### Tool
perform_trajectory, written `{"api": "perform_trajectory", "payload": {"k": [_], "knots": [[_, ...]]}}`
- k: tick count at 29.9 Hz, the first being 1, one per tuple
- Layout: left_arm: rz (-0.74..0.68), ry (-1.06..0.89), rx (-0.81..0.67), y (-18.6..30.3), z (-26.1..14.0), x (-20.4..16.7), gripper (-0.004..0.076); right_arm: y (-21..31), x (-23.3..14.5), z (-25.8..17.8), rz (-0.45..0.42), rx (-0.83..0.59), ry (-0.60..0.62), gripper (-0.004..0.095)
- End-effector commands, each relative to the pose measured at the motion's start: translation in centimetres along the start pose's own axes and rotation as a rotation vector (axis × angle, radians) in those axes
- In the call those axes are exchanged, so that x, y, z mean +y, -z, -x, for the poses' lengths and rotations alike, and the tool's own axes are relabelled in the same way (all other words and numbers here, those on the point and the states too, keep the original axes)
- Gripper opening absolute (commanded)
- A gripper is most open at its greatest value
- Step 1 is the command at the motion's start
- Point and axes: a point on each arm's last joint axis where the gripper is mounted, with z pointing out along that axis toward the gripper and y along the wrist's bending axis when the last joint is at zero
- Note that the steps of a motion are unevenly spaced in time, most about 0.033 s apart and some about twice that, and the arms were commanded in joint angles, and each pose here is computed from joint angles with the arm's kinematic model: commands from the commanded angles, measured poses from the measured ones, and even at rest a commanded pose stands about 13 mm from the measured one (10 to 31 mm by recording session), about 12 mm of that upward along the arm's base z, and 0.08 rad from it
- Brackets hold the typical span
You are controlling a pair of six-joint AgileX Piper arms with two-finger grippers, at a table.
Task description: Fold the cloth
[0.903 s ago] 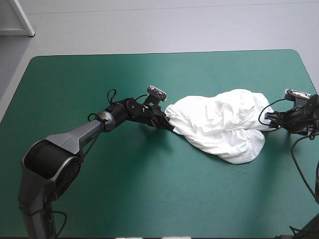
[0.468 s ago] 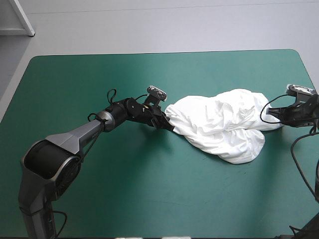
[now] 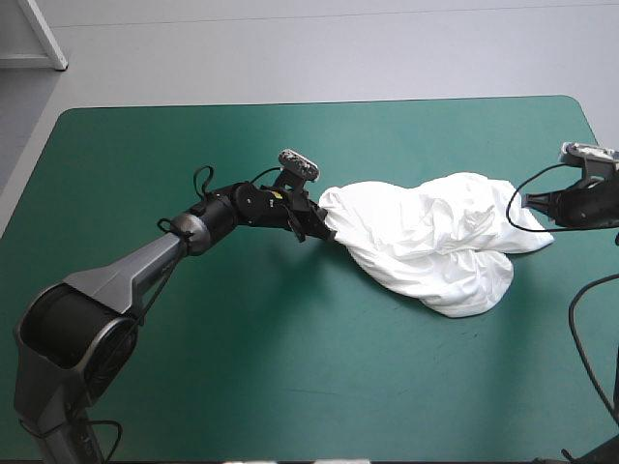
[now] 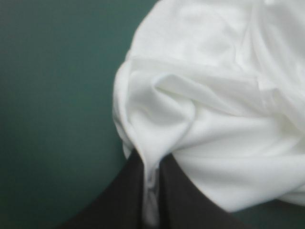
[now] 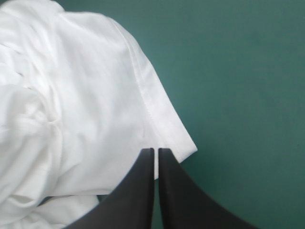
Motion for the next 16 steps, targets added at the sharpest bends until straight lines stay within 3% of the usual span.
{"api": "perform_trajectory", "payload": {"k": [1, 4, 6, 13, 16], "knots": [[0.046, -0.039, -0.143, 3.5, 3.1, -0.3, 0.0021, 4.6, 0.6, 1.9, 0.0, -0.132, 0.008, 0.03], [0.041, -0.048, -0.129, 3.4, 3.0, -0.3, 0.0021, 4.9, 0.7, 2.1, 0.007, -0.127, 0.003, 0.0773], [0.033, -0.053, -0.112, 3.3, 2.8, -0.4, 0.0021, 4.5, 0.6, 2.2, 0.006, -0.122, -0.01, 0.0902], [-0.009, -0.042, -0.058, 3.3, 2.3, -0.8, 0.0021, 0.3, -0.3, 2.0, 0.0, -0.035, -0.024, 0.0739], [-0.021, -0.038, -0.044, 3.3, 2.2, -0.9, 0.0021, -1.6, -0.7, 1.8, 0.002, 0.004, -0.033, 0.072]]}}
